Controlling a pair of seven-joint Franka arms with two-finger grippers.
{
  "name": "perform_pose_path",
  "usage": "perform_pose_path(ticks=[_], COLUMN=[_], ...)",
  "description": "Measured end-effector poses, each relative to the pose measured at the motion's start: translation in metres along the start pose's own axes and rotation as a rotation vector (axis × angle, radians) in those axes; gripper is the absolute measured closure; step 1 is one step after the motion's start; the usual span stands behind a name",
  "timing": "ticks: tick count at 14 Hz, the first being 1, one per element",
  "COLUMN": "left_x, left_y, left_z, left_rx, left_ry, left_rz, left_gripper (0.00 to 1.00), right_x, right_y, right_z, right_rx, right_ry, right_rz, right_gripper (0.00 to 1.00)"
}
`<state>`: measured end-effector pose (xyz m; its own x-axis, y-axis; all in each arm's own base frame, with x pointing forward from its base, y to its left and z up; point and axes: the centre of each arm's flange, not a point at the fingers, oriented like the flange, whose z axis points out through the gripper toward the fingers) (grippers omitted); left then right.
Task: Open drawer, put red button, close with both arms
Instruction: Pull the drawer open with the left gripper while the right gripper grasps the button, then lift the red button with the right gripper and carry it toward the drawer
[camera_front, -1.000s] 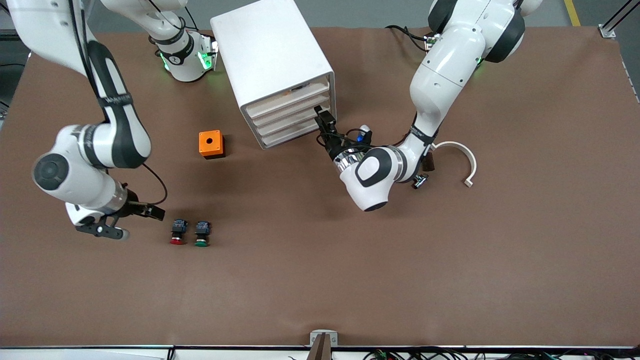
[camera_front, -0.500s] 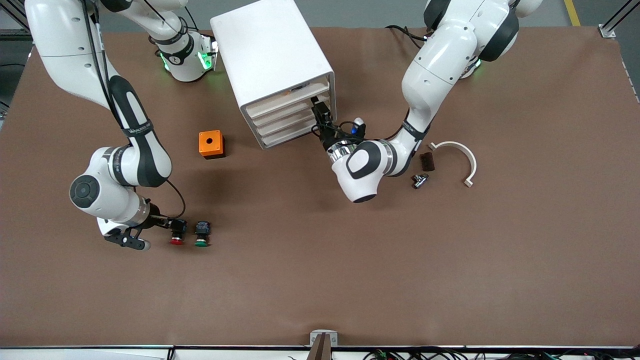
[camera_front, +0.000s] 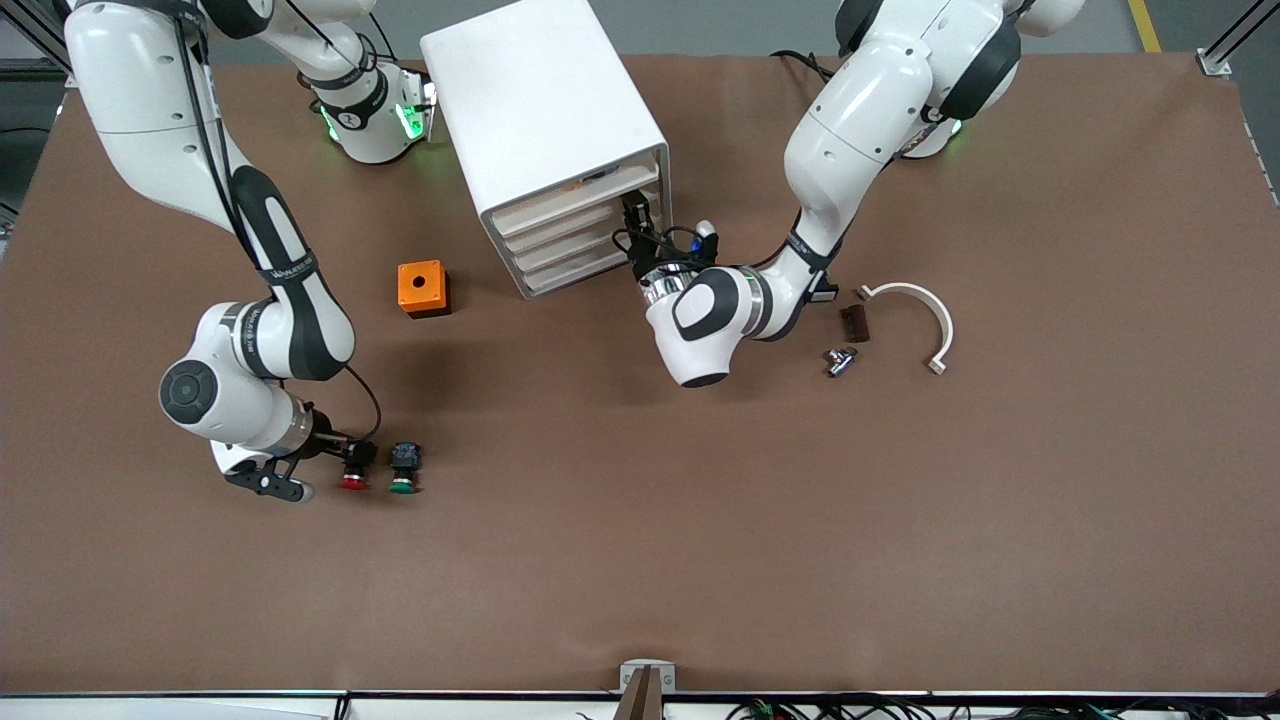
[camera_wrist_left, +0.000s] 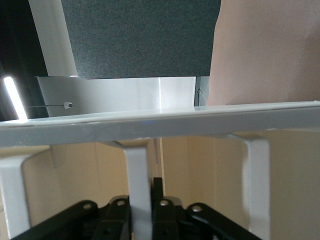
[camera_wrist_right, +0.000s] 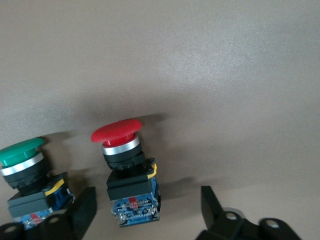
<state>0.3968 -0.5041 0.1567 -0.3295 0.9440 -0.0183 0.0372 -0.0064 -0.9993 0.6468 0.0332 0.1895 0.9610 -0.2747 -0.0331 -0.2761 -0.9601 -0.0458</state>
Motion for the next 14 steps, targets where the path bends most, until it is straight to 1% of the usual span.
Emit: perform_pose_path(ticks=[1, 2, 3, 4, 6, 7, 8, 9, 12, 14], left_x=[0.001, 0.001, 0.002, 0.003, 0.007, 0.010, 0.015, 0.020, 0.035, 0.042], left_y=[0.001, 0.001, 0.001, 0.002, 0.002, 0.002, 0.002, 0.002, 0.003, 0.002], left_z=[-0.001, -0.002, -0.003, -0.006, -0.016, -0.024, -0.035, -0.047, -0.081, -0.097], left_rx=[0.003, 0.005, 0.006, 0.007, 0.007, 0.006, 0.006, 0.005, 0.004, 0.001], left_ry=[-0.001, -0.002, -0.004, -0.008, -0.022, -0.035, -0.052, -0.072, -0.130, -0.158], left_rz=[-0.003, -0.012, -0.014, -0.014, -0.016, -0.016, -0.017, -0.017, -0.018, -0.016], left_gripper=[0.92, 0.93, 0.93, 0.93, 0.93, 0.93, 0.93, 0.93, 0.93, 0.93], right_x=[0.000, 0.000, -0.001, -0.001, -0.003, -0.003, -0.004, -0.003, -0.005, -0.009], right_y=[0.000, 0.000, -0.001, -0.002, -0.006, -0.007, -0.008, -0.008, -0.011, -0.027], right_z=[0.002, 0.003, 0.004, 0.005, 0.005, 0.005, 0.005, 0.005, 0.004, -0.010], right_rx=[-0.001, -0.002, -0.002, -0.002, -0.002, -0.002, -0.003, -0.003, -0.004, -0.010], right_ry=[-0.002, -0.004, -0.005, -0.006, -0.007, -0.008, -0.009, -0.008, -0.021, -0.053], right_rz=[0.000, 0.001, 0.000, -0.003, -0.006, -0.007, -0.008, -0.007, 0.022, 0.058], right_gripper=[0.09, 0.16, 0.16, 0.22, 0.41, 0.41, 0.47, 0.57, 0.58, 0.58])
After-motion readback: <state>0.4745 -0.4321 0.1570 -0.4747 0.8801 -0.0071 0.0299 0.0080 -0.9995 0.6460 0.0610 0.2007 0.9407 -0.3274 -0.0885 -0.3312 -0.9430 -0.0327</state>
